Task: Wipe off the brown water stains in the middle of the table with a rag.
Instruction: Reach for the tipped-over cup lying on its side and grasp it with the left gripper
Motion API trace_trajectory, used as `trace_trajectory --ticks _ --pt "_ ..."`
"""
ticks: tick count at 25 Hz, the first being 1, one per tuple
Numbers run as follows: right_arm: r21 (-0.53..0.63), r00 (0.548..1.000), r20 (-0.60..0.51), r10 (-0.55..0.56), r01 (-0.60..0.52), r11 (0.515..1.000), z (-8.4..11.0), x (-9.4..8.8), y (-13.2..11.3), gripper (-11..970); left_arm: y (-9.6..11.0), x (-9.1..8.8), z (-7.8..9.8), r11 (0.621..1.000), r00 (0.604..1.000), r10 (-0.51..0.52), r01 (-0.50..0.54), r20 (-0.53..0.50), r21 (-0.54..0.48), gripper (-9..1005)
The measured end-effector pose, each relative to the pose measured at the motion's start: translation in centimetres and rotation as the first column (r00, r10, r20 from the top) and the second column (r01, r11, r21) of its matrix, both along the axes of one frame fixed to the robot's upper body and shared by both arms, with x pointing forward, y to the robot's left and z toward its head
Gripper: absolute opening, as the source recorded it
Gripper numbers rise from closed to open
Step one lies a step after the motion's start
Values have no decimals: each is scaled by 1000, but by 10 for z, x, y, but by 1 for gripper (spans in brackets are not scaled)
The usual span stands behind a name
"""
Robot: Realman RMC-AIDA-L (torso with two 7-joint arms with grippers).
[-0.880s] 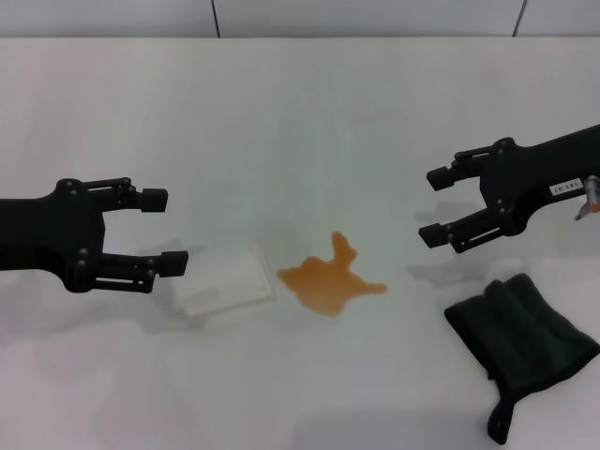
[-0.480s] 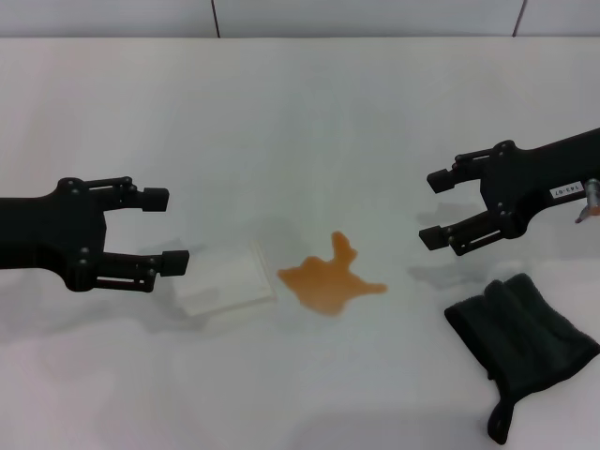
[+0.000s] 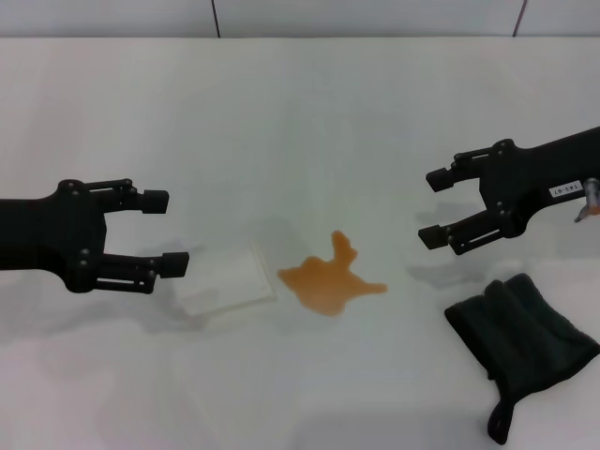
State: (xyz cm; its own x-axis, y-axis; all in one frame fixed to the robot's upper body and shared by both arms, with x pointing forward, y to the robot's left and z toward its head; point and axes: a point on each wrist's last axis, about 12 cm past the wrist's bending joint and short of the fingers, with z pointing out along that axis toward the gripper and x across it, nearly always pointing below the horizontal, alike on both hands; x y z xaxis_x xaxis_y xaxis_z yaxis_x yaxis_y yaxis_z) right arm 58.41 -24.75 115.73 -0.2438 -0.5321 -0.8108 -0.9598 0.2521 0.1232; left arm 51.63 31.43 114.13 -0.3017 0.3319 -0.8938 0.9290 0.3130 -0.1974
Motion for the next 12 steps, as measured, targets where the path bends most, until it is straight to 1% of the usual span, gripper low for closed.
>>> trace_trajectory --ticks 3,4,8,12 --pt "0 1000 4 4 -4 1000 -1 -1 0 868 -1 4 4 1000 1000 -2 2 -13 15 887" --pt "0 1000 5 4 -4 1000 -1 -1 0 868 -1 8 9 999 1000 -4 5 -26 39 887" --pt "-1 1000 11 9 -9 1000 -2 -1 0 868 -6 17 19 994 998 -12 19 -66 109 887" --pt "-2 1000 14 7 -7 1000 -2 -1 0 868 -15 28 33 980 990 -52 76 -130 182 887"
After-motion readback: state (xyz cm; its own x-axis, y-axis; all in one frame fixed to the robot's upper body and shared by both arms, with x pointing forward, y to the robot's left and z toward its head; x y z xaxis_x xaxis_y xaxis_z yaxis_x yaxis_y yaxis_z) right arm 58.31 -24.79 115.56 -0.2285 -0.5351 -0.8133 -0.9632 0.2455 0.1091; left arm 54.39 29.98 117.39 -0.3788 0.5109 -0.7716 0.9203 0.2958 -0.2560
